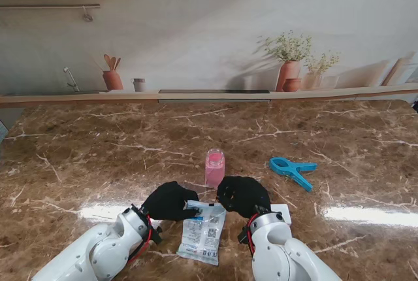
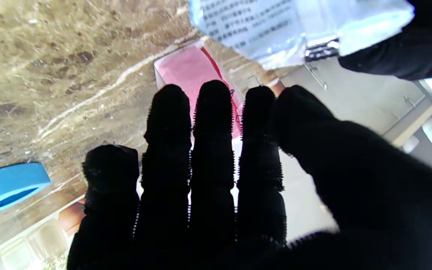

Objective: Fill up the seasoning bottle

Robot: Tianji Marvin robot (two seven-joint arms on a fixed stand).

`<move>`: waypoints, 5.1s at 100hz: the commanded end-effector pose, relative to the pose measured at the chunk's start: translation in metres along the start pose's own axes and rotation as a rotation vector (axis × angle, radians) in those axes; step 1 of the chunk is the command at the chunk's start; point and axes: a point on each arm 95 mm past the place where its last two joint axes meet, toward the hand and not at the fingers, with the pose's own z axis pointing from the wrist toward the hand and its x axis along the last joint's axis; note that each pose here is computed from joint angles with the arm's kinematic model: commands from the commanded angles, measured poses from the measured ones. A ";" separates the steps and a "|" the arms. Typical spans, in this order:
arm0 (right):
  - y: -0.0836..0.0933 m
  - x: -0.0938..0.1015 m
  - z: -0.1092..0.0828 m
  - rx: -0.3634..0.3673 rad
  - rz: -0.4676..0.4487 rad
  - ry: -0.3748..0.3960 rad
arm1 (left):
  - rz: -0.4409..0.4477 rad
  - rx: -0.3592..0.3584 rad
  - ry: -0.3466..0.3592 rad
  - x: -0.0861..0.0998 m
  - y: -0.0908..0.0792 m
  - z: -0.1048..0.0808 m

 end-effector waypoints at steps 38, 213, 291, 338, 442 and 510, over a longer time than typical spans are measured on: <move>-0.009 -0.014 0.002 0.256 0.022 -0.062 | 0.130 0.025 0.100 0.008 -0.001 -0.003; -0.051 -0.011 -0.001 0.215 -0.073 0.034 | 0.107 0.009 0.028 -0.002 -0.011 -0.018; -0.049 -0.003 -0.011 0.036 0.043 0.132 | -0.068 -0.018 -0.121 -0.012 0.012 -0.010; -0.047 -0.002 -0.016 0.133 0.021 0.079 | -0.108 -0.009 -0.104 -0.011 0.020 -0.005; -0.077 -0.020 0.015 -0.062 -0.342 0.207 | -0.156 -0.146 -0.257 -0.026 0.028 -0.016; -0.061 -0.019 0.009 -0.118 -0.407 0.287 | 0.088 -0.068 -0.234 -0.026 0.023 -0.019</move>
